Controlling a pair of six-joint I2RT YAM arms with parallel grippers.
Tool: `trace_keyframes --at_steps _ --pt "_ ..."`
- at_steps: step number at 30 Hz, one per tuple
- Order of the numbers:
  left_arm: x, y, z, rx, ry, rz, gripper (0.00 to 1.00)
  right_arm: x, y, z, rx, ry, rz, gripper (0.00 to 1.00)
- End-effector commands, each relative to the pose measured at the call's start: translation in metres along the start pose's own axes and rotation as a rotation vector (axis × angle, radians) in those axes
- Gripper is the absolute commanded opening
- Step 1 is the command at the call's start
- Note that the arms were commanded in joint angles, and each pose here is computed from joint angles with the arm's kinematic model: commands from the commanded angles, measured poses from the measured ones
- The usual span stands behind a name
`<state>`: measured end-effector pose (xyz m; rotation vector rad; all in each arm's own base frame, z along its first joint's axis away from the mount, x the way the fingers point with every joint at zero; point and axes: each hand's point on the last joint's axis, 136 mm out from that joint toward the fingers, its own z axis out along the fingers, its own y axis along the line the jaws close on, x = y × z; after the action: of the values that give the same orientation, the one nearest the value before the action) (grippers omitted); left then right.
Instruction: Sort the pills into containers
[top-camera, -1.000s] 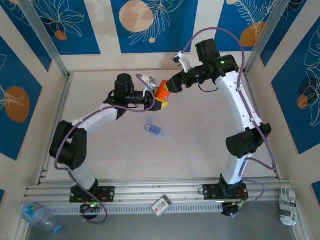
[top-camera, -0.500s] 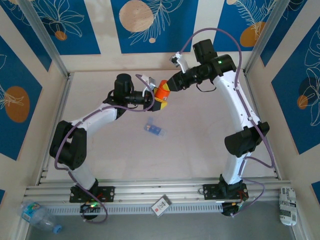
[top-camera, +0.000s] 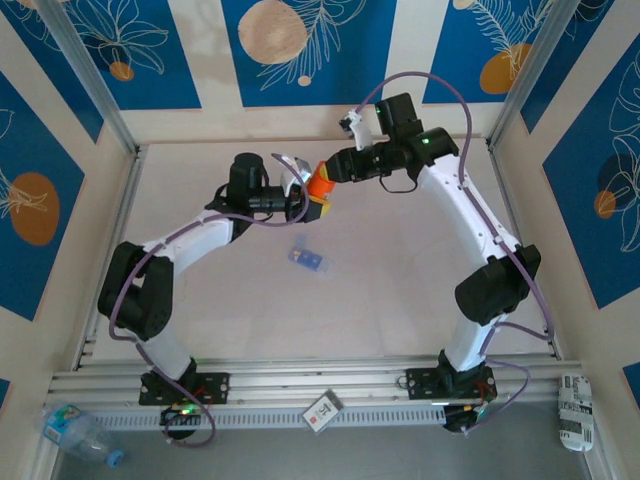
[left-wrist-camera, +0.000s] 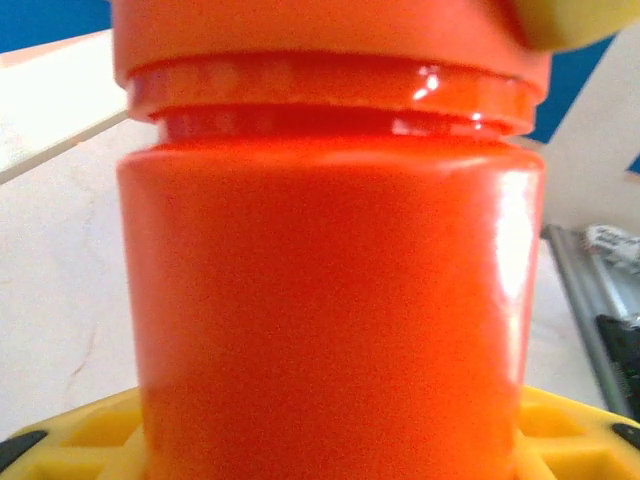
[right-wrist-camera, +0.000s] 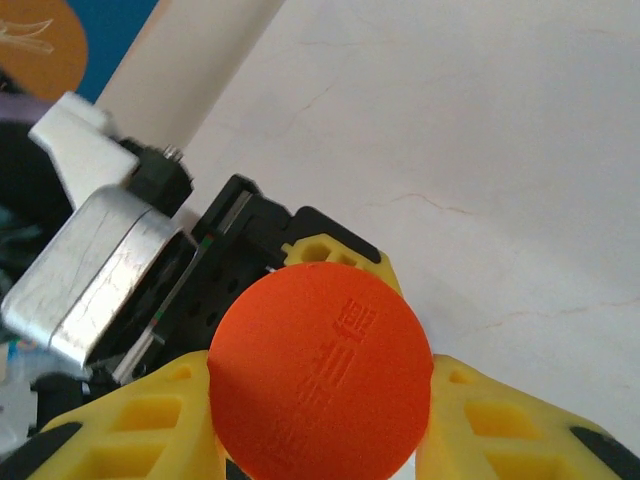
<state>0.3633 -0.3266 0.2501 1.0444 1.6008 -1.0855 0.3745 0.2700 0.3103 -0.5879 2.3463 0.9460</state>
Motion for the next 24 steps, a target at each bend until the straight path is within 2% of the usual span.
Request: trace_keyframes --at_steps 1,8,16,19,24 --pt "-0.074 -0.021 -0.017 -0.057 -0.173 0.264 0.00 0.026 -0.017 0.026 0.117 0.050 0.169 0.33" --pt "-0.069 -0.021 -0.013 -0.050 -0.170 0.253 0.00 0.025 -0.019 0.031 0.160 0.032 0.204 0.34" --pt "-0.061 -0.019 -0.007 -0.016 -0.165 0.212 0.00 -0.012 -0.017 -0.005 0.088 -0.043 0.223 0.42" --pt "-0.058 -0.019 -0.005 -0.006 -0.164 0.198 0.00 -0.026 -0.012 -0.023 0.040 -0.077 0.218 0.53" --pt "-0.053 -0.019 -0.002 0.010 -0.154 0.184 0.00 -0.040 0.000 -0.054 -0.029 -0.136 0.181 0.81"
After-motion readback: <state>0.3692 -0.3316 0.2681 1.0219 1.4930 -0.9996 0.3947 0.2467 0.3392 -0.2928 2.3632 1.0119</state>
